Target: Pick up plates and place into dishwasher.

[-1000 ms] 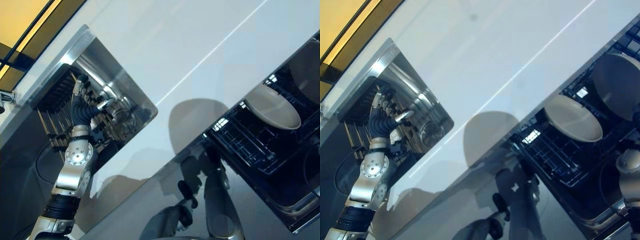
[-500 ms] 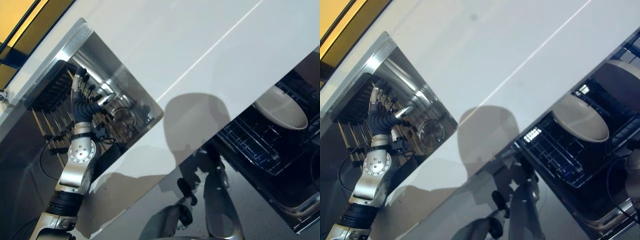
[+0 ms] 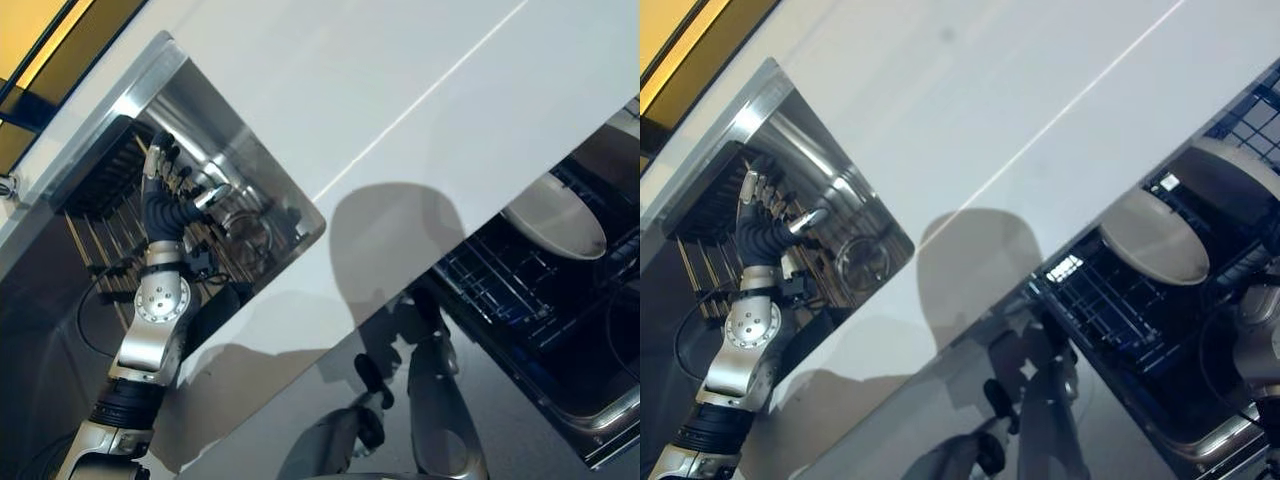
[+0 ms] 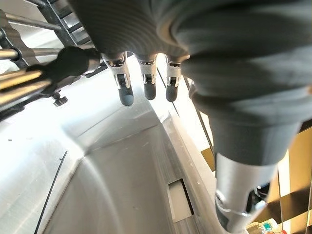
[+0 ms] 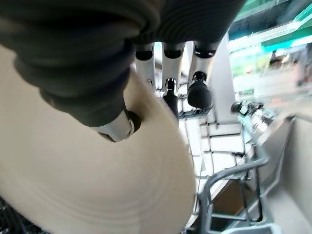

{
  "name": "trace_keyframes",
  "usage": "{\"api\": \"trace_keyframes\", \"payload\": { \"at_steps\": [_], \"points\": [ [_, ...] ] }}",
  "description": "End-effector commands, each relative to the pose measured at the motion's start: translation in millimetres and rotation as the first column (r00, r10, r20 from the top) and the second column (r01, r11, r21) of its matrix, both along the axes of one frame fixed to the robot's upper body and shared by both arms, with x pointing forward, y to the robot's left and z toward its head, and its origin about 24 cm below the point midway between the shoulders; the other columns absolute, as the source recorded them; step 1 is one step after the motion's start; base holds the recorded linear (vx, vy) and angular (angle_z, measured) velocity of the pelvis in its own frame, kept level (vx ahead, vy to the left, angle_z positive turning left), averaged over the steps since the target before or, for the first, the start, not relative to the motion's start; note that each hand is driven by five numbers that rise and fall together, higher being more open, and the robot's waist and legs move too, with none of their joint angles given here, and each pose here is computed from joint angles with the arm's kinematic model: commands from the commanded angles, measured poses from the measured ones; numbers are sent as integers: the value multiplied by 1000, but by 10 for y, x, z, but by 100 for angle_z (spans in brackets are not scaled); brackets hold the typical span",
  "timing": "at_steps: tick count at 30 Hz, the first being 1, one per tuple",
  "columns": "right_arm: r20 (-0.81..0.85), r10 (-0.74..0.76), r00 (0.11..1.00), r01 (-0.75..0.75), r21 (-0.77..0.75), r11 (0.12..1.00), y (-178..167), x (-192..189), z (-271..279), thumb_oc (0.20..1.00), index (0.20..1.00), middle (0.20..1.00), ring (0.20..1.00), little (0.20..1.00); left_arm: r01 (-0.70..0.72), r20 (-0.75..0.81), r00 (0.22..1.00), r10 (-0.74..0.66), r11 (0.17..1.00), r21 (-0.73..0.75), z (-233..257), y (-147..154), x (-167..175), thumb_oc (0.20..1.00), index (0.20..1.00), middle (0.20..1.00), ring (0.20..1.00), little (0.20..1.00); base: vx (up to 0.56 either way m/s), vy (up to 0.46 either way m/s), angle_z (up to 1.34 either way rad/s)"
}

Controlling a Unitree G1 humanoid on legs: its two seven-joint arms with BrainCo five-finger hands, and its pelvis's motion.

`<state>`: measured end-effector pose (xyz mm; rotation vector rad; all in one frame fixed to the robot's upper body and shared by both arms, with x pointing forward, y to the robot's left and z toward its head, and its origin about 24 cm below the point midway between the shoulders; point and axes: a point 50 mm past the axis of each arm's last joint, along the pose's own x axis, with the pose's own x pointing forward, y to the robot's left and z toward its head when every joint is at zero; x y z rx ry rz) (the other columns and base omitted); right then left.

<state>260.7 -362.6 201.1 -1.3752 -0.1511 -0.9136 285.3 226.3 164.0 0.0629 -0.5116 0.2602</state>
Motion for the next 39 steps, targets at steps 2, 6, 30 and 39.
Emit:
{"api": "trace_keyframes", "payload": {
  "at_steps": [2,6,30,39],
  "points": [
    [-190,-11,982,35,122,992,-9,30,-486,200,200,200,200,200,-10,-41,999,9,999,-40,-202,-34,-38,1000,1000,1000,1000,1000,0,0,0],
    [-269,1,963,46,168,985,37,82,-677,200,200,200,200,200,2,-35,999,-3,999,-35,-178,-70,-18,1000,1000,1000,1000,1000,-11,-11,4],
    [-327,-55,943,151,277,949,-36,-121,-1113,1000,1000,1000,1000,1000,27,-82,996,-31,999,-42,-264,-80,-12,1000,1000,1000,1000,1000,-9,-6,2],
    [-381,-84,921,219,328,919,-77,-402,-1445,1000,1000,1000,1000,1000,18,-142,990,-24,999,-42,-428,18,-88,1000,1000,1000,1000,1000,32,8,3]
  ]
}}
